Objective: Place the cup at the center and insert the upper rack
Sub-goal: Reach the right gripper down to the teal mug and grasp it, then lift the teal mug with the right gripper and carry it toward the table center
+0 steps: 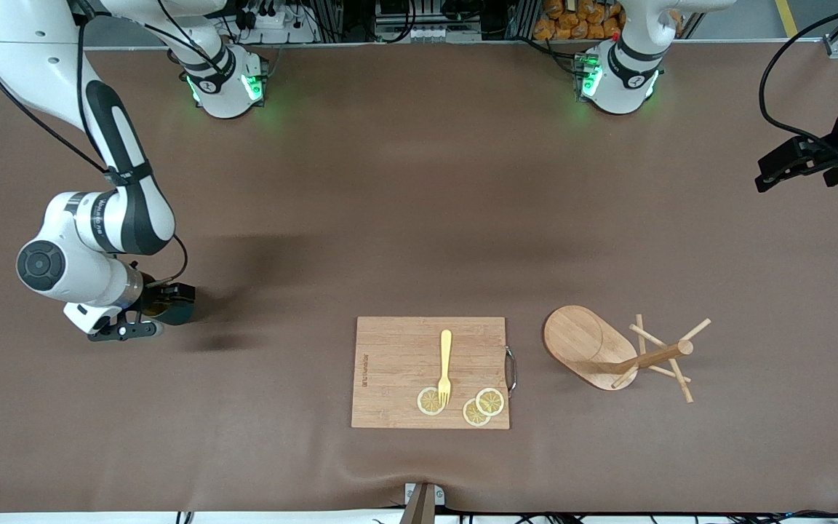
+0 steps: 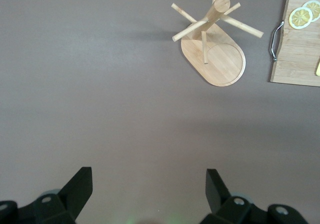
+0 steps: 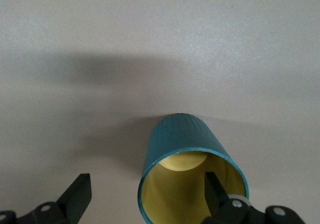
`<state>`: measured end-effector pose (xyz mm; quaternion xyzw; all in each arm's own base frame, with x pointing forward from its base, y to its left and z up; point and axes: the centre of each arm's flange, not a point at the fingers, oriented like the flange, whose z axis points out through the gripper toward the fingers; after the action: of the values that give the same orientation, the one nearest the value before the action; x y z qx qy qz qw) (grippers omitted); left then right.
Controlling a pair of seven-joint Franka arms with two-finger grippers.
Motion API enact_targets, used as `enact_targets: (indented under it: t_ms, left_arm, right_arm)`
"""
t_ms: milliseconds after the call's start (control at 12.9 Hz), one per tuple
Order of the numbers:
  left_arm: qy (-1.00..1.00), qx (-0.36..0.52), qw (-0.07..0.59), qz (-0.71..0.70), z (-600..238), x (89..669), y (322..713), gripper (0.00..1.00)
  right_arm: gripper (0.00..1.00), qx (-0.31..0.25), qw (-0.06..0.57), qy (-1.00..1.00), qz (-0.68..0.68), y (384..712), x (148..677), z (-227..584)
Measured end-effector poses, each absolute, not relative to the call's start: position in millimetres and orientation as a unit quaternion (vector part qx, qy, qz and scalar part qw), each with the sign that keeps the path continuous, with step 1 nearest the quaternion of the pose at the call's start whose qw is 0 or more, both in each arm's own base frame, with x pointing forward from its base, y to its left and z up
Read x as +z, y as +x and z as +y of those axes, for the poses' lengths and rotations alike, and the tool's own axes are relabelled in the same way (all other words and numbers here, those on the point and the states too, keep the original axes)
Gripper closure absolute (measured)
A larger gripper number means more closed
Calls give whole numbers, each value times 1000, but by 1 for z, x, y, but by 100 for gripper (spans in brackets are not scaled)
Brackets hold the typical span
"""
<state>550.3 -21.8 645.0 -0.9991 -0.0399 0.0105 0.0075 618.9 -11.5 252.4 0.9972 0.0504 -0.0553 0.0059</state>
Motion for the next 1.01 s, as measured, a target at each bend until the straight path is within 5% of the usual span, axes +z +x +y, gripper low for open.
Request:
enact_targets:
  t_ms: [311, 776, 1009]
  left_arm:
    - [-999, 11, 8, -43, -18, 644, 550, 0]
    - [-999, 16, 8, -46, -15, 641, 550, 0]
    - [-999, 17, 8, -46, -15, 641, 550, 0]
  right_arm:
    - [16, -67, 5, 996, 50, 612, 243, -12]
    - [89, -85, 0, 995, 57, 607, 237, -1]
    - [95, -87, -1, 994, 59, 608, 239, 3]
